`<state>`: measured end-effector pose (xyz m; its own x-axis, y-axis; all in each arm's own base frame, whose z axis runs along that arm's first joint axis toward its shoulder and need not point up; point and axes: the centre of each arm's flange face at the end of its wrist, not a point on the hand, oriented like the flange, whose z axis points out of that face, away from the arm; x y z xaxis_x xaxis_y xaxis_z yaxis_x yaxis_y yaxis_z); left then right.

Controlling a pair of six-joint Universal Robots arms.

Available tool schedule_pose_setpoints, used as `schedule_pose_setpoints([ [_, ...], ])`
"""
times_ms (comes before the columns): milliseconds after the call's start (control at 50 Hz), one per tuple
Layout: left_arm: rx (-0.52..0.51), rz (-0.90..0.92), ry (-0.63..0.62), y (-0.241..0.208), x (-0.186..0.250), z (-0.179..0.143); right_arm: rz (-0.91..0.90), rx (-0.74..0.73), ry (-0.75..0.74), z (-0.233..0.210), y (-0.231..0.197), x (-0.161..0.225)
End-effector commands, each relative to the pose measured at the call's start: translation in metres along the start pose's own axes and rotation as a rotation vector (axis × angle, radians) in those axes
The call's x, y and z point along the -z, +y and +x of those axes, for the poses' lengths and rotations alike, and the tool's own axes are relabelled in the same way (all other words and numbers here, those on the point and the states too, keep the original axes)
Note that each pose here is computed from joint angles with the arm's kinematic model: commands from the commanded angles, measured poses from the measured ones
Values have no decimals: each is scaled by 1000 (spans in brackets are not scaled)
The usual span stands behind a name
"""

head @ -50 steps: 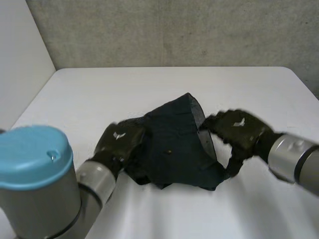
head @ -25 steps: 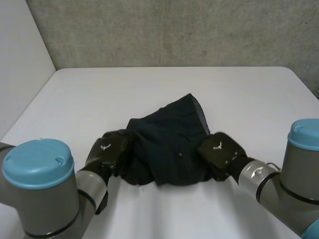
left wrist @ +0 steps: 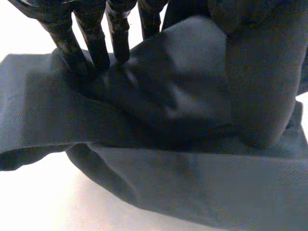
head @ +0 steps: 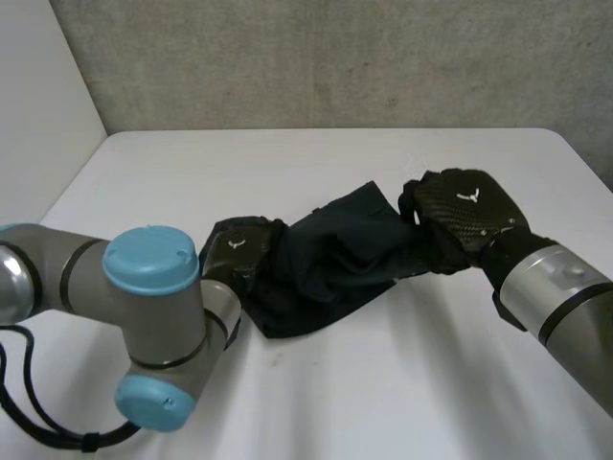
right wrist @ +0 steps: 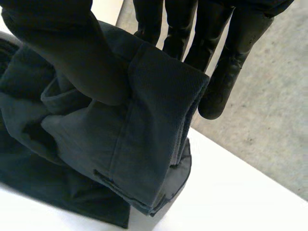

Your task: Fold the shorts.

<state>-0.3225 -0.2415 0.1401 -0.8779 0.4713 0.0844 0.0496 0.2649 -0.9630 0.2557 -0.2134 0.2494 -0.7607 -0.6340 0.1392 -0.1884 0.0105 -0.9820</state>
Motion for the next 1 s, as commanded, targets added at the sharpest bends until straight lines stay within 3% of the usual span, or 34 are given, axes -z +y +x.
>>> schedule_pose_setpoints([
  [20, -187, 52, -26, -14, -19, -10, 29, -9, 14, 3, -10, -4],
  [160, -193, 193, 9, -69, -37, -22, 75, 17, 42, 13, -25, -28],
  [260, -204, 406, -2, -163, -42, -44, 199, 99, 88, 32, -59, -64],
  [360, -238, 710, 0, -267, -27, -48, 532, 229, 230, 57, -137, -93],
  [480, -253, 906, 6, -316, -6, -48, 865, 262, 335, 63, -187, -90],
  [560, -212, 852, 39, -299, -12, -48, 843, 261, 308, 54, -173, -90],
  [680, -131, 565, 72, -209, -41, -70, 627, 265, 140, 25, -116, -90],
  [860, -64, 158, 93, -70, -63, -86, 17, 219, -33, -6, 27, -81],
  [900, -65, 65, 88, -43, -60, -88, -50, 247, -54, -12, 42, -76],
  [1000, -150, -44, 72, -31, -43, -94, -135, 287, -109, -28, 61, -60],
])
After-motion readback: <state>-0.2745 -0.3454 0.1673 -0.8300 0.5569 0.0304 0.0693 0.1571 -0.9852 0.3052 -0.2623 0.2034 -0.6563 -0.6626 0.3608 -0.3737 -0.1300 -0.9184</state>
